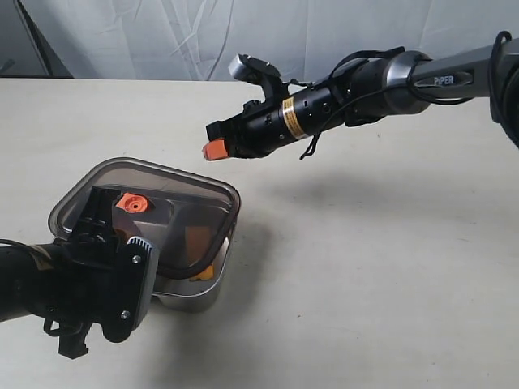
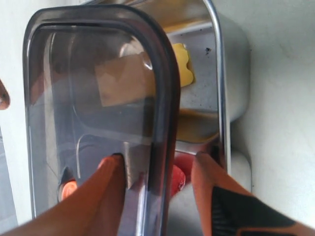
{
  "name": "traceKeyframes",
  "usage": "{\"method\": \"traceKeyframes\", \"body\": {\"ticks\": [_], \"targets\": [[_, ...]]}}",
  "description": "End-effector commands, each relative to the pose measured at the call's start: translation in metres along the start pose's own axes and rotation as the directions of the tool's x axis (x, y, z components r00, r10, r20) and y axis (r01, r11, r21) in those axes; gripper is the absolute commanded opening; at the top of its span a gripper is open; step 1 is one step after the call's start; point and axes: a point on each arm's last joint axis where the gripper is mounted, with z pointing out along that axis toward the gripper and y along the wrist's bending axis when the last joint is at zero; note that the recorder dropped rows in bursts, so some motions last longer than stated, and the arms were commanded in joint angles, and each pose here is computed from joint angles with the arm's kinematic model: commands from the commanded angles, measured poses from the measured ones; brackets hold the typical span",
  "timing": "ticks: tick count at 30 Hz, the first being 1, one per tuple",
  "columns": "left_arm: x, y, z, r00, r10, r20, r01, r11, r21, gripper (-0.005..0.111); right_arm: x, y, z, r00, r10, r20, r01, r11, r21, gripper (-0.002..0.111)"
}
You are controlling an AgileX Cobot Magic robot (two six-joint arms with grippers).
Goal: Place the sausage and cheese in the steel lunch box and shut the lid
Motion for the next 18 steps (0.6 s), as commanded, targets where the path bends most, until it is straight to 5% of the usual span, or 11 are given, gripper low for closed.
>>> {"method": "traceKeyframes", "body": {"ticks": [1,18], "targets": [[-0.001,0.0,-0.001,1.0,-0.014,0.007,0.014,1.0,0.007,0.044,0.005,0.008,0.011,0.999,-0.02,-0.029,0.019,0.999,-0.036,-0.001],[-0.003,0.006,-0.012,0.999,-0.017,0.032,0.018,0.999,-0.045,0.044,0.009,0.019,0.018,0.998,-0.036,-0.053,0.032,0.997,-0.072,-0.001]]}}
